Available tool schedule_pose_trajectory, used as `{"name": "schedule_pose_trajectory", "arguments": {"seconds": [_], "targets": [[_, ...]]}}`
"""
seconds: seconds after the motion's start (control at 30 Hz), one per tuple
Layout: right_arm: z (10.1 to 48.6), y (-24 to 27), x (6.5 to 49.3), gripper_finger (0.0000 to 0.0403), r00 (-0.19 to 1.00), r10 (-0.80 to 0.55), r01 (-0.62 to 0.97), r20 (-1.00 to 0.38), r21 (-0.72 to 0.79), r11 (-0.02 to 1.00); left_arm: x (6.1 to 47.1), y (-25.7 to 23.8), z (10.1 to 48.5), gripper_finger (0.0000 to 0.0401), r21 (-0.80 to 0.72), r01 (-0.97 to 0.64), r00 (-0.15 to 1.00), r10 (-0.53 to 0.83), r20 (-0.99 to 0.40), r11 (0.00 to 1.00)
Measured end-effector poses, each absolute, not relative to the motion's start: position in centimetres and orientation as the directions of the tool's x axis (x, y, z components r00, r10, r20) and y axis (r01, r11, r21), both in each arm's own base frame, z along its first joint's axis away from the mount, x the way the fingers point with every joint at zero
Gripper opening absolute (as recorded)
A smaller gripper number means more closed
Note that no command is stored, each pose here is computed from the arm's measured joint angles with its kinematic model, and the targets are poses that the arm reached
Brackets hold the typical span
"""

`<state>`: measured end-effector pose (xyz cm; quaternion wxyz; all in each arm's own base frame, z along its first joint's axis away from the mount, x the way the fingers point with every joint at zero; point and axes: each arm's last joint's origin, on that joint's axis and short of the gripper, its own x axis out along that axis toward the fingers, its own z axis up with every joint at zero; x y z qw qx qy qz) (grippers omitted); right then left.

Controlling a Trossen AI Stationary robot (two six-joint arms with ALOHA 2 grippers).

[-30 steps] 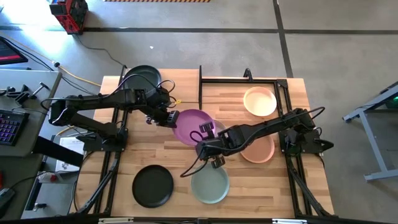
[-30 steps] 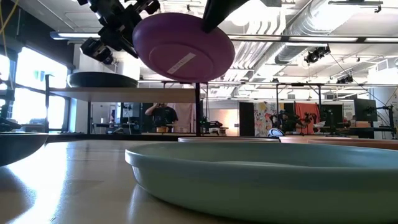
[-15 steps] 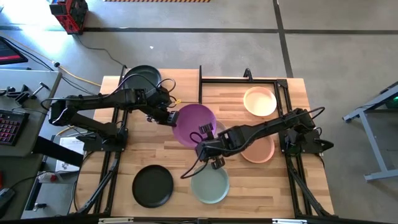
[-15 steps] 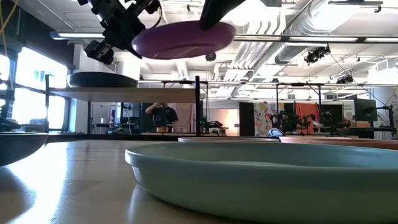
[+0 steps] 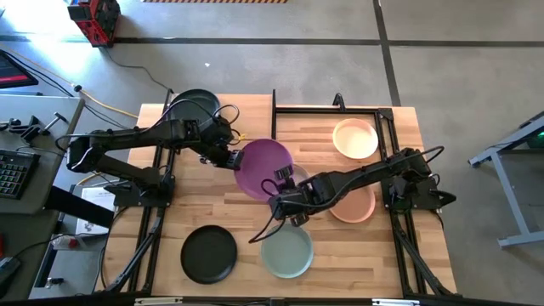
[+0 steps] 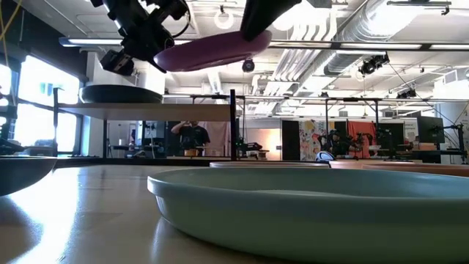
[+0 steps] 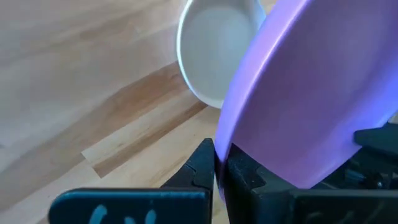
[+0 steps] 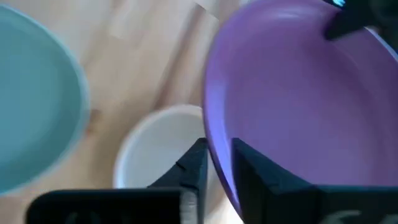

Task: Place and stack plates onto a shelf
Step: Stack the violet plate on top of the black plate on the shelf

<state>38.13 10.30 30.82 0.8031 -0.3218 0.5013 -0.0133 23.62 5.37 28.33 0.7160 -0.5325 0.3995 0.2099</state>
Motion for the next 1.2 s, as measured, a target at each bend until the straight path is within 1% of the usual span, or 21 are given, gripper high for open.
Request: {"name": "schedule_pose_trajectory", "arguments": {"seconds": [0.07, 0.13, 0.27, 0.37, 0.53, 0.67, 0.8, 0.97, 1.07, 1.2], "targets": [[30.9, 10.0, 37.9, 0.0083, 0.483, -0.389, -0.291, -0.785, -0.563, 0.774, 23.5, 5.8, 28.3, 0.0002, -0.592, -0.728, 0.595, -0.112, -0.796, 0.344], [31.1, 9.7, 37.6, 0.0101, 0.474, -0.405, -0.289, -0.782, -0.573, 0.767, 23.4, 6.2, 28.3, 0.0002, -0.591, -0.732, 0.595, -0.105, -0.797, 0.339], [32.6, 8.8, 36.7, 0.0123, 0.478, -0.422, -0.244, -0.770, -0.578, 0.779, 23.0, 7.2, 28.4, 0.0001, -0.588, -0.740, 0.597, -0.083, -0.798, 0.326], [34.1, 7.4, 35.9, 0.0125, 0.490, -0.435, -0.182, -0.756, -0.576, 0.797, 22.4, 8.0, 28.4, 0.0001, -0.577, -0.762, 0.588, -0.057, -0.806, 0.294], [36.3, 4.8, 34.6, 0.0126, 0.506, -0.454, -0.078, -0.733, -0.564, 0.822, 21.0, 9.9, 28.7, 0.0003, -0.561, -0.800, 0.576, 0.012, -0.817, 0.212], [37.6, 2.6, 33.8, 0.0126, 0.510, -0.468, -0.014, -0.722, -0.551, 0.834, 19.7, 11.0, 29.5, 0.0003, -0.572, -0.806, 0.585, 0.062, -0.809, 0.151], [38.0, 0.9, 33.5, 0.0126, 0.498, -0.476, 0.028, -0.725, -0.535, 0.844, 18.9, 11.9, 31.4, 0.0004, -0.574, -0.810, 0.585, 0.124, -0.801, 0.117], [37.8, -0.7, 33.4, 0.0126, 0.480, -0.432, 0.035, -0.763, -0.476, 0.879, 17.5, 12.8, 34.3, 0.0004, -0.551, -0.830, 0.556, 0.210, -0.804, 0.087], [37.7, -1.3, 33.4, 0.0126, 0.469, -0.397, 0.052, -0.789, -0.424, 0.904, 16.4, 13.1, 35.7, 0.0004, -0.517, -0.855, 0.510, 0.247, -0.824, 0.043], [37.5, -1.6, 33.2, 0.0126, 0.451, -0.389, 0.063, -0.804, -0.406, 0.912, 14.5, 13.2, 37.4, 0.0005, -0.447, -0.894, 0.423, 0.291, -0.858, -0.019]]}}
